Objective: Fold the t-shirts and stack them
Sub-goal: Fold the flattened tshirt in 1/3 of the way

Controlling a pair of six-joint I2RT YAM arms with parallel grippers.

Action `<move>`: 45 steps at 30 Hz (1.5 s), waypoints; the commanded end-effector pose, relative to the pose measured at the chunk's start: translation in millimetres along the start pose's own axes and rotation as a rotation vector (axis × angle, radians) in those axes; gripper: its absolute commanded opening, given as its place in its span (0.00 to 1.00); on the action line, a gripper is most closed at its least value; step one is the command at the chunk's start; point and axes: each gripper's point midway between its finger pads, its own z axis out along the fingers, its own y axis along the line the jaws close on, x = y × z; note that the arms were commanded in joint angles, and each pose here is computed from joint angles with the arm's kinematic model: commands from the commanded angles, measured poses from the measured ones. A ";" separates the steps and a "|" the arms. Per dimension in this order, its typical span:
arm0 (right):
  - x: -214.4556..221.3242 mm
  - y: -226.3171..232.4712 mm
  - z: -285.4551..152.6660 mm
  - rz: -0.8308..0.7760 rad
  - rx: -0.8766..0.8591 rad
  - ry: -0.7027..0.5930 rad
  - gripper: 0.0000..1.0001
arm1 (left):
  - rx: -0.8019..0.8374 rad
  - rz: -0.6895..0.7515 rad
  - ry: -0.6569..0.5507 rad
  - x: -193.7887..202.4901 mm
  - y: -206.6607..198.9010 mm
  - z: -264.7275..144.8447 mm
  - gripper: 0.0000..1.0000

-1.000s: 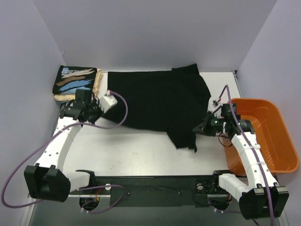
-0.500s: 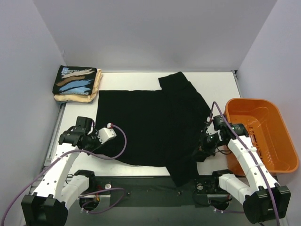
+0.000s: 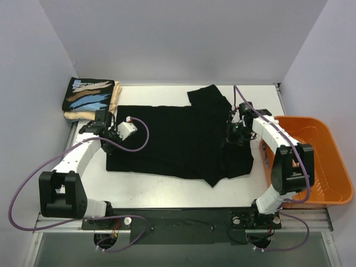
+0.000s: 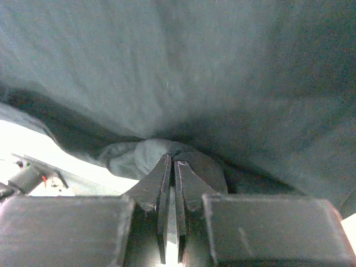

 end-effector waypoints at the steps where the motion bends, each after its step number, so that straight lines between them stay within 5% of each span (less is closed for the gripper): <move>1: -61.0 -3.8 -5.6 -0.083 0.026 -0.125 0.00 | -0.139 -0.067 -0.073 -25.8 47.7 3.5 0.00; 37: -129.0 -26.5 21.9 -0.130 0.090 -0.097 0.00 | -0.170 -0.168 0.022 -24.0 87.4 48.9 0.04; 39: -138.1 -31.8 19.7 -0.114 0.135 -0.122 0.12 | -0.176 -0.170 0.016 -27.2 90.3 47.3 0.23; 40: -142.6 -31.6 17.9 -0.112 0.144 -0.128 0.36 | -0.181 -0.174 0.017 -27.5 92.1 45.9 0.38; 41: -146.1 -32.5 16.0 -0.108 0.157 -0.136 0.44 | -0.193 -0.179 0.007 -31.3 97.3 42.1 0.46; 42: -148.8 -29.1 9.1 -0.108 0.161 -0.143 0.53 | -0.199 -0.190 0.005 -31.7 100.7 39.1 0.52; 45: -155.8 -16.9 -22.7 -0.106 0.166 -0.219 0.62 | -0.217 -0.188 -0.043 -47.0 112.7 17.8 0.55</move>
